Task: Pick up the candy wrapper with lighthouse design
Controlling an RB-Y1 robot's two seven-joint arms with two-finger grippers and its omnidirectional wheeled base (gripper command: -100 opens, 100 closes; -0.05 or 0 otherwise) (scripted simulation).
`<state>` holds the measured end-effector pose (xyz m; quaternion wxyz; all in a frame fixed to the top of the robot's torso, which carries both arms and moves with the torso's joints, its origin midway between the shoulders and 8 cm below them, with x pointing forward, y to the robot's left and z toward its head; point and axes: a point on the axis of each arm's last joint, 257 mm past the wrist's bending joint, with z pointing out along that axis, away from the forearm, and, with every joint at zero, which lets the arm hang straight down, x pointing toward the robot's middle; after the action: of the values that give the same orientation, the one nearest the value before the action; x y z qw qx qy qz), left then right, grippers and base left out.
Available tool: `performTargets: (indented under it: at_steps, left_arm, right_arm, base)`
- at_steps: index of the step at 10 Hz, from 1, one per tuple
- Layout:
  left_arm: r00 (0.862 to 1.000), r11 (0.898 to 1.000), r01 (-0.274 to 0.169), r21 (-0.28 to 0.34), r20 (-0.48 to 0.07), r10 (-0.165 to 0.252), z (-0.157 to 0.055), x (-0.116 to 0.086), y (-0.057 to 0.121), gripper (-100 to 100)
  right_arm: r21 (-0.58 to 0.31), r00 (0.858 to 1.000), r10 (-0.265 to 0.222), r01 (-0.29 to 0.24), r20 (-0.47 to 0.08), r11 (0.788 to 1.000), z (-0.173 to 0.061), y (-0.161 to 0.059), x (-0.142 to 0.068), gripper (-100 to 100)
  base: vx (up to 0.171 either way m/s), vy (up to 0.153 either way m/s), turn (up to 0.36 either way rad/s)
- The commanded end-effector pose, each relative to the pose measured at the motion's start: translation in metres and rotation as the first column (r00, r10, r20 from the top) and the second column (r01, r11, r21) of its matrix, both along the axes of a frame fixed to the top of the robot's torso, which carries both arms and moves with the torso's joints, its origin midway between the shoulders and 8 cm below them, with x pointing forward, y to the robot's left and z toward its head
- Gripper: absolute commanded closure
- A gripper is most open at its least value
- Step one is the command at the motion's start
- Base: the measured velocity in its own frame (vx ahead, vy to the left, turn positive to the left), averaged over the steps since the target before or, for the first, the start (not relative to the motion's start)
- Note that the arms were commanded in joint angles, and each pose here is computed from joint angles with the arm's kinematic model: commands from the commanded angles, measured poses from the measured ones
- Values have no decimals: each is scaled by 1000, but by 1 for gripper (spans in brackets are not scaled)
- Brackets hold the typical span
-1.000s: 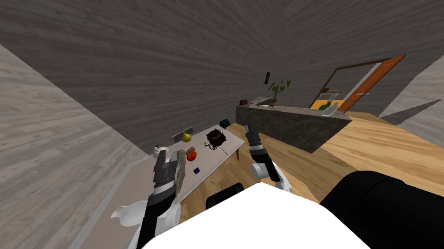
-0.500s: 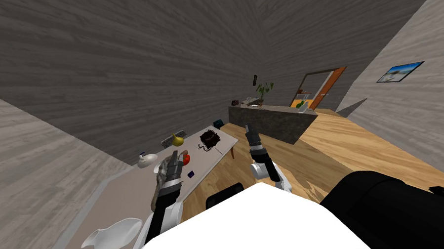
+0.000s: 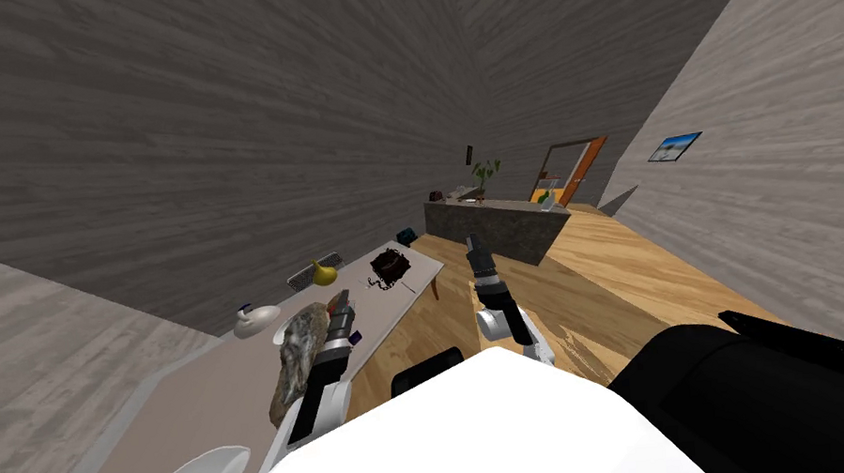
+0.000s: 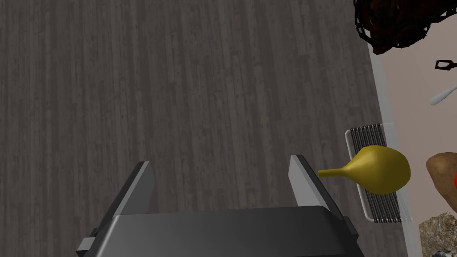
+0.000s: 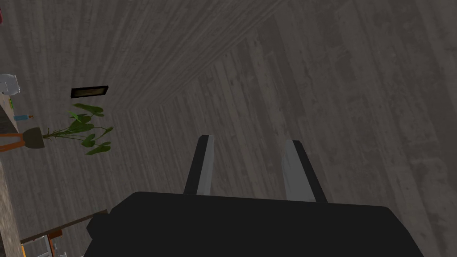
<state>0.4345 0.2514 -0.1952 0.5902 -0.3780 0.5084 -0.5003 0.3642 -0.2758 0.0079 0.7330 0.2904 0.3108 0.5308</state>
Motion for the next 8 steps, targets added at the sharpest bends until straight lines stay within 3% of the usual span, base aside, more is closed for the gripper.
performTargets:
  at_steps: [1,2,3,4,5,6,7,8]
  left_arm:
    - [998,1000,-9,10,-57,10,-18,0,6,-100]
    - [993,1000,-16,23,-115,19,-41,5,10,-100]
    - [992,1000,-19,24,-127,22,-44,5,11,-100]
    - [983,999,-26,37,-181,32,-64,10,15,-100]
    - [980,999,-29,38,-198,36,-70,10,16,-100]
    - [965,998,-36,51,-257,48,-93,13,21,-100]
    - [962,998,-38,52,-269,51,-96,12,22,-100]
    - [944,997,-46,65,-323,65,-114,16,26,-100]
  right_arm:
    - [0,1000,0,0,0,1000,0,0,0,0]
    - [0,1000,0,0,0,1000,0,0,0,0]
    - [0,1000,0,0,0,1000,0,0,0,0]
    - [0,1000,0,0,0,1000,0,0,0,0]
    - [0,1000,0,0,0,1000,0,0,0,0]
    - [0,1000,0,0,0,1000,0,0,0,0]
    - [0,1000,0,0,0,1000,0,0,0,0]
    - [0,1000,0,0,0,1000,0,0,0,0]
  base:
    - [-29,7,-116]
    - [-31,-4,-202]
    - [-25,3,-114]
    - [-28,6,-225]
    - [-25,7,-115]
    - [-27,1,-189]
    - [-24,3,-109]
    - [-29,2,-207]
